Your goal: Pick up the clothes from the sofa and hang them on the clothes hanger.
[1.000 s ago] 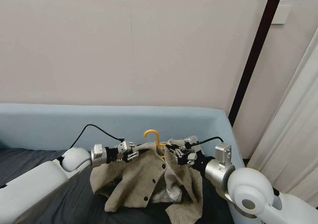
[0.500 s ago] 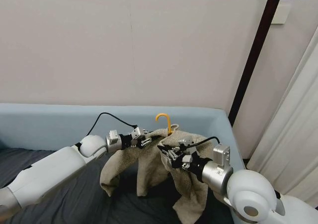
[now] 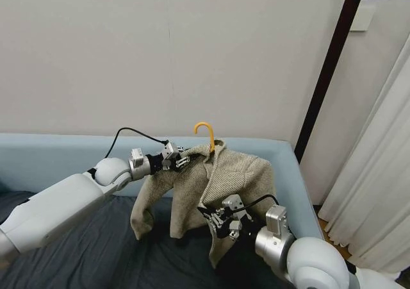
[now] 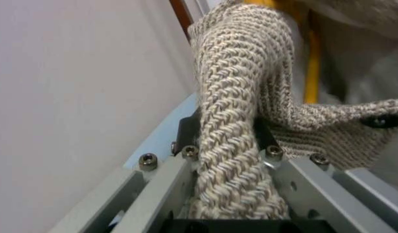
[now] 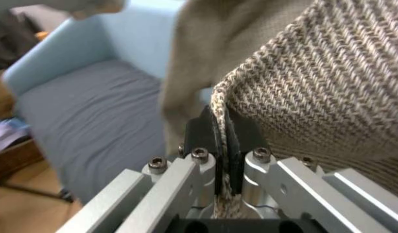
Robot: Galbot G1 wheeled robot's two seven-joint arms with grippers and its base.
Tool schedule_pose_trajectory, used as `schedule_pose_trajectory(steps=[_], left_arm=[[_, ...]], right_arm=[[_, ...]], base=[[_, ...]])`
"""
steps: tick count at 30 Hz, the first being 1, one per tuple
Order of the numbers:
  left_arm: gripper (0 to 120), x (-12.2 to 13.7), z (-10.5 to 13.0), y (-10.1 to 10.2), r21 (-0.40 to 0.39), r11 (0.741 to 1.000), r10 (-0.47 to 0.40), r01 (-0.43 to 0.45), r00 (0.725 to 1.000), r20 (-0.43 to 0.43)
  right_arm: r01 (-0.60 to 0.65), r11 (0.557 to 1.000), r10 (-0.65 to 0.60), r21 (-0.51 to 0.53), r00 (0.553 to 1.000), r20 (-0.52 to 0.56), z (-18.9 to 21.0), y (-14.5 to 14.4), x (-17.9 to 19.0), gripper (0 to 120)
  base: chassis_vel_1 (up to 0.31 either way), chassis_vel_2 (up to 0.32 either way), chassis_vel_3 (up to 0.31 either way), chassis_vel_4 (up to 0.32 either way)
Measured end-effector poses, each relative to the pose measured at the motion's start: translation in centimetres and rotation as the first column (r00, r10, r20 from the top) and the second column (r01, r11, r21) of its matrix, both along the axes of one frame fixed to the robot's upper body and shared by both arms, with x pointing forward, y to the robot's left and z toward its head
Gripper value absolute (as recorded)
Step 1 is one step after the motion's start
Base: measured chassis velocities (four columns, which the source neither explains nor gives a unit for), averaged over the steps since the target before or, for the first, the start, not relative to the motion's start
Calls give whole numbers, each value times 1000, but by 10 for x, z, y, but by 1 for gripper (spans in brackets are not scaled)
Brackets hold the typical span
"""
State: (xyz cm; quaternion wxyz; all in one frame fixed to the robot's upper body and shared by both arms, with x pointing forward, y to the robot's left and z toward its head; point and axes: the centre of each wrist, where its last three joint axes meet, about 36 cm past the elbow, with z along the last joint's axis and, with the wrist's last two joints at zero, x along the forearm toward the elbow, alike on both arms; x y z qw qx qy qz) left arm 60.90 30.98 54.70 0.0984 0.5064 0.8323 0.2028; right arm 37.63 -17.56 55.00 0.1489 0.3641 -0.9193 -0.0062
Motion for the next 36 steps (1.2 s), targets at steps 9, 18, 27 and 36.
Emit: schedule_pose_trajectory(steps=[9, 18, 27, 36], left_arm=[[7, -16, -8, 11, -14, 1000, -13, 13, 1000, -7], [7, -15, -12, 8, -39, 999, -9, 9, 1000, 8], [7, -13, -4, 20, -49, 999, 9, -7, 999, 39], [7, -14, -2, 42, -45, 999, 19, -16, 998, 62]], right_arm=[[46, 999, -47, 22, 999, 14, 9, -5, 5, 0], [-39, 999, 39, 18, 999, 19, 14, -2, -14, 23], [-66, 998, 65, 7, 995, 77, 26, -8, -30, 52], [-48, 997, 37, 54, 982, 186, 61, -33, -37, 90]], base=[[0, 0, 0, 0], [0, 0, 0, 0], [0, 0, 0, 0], [0, 0, 0, 0]])
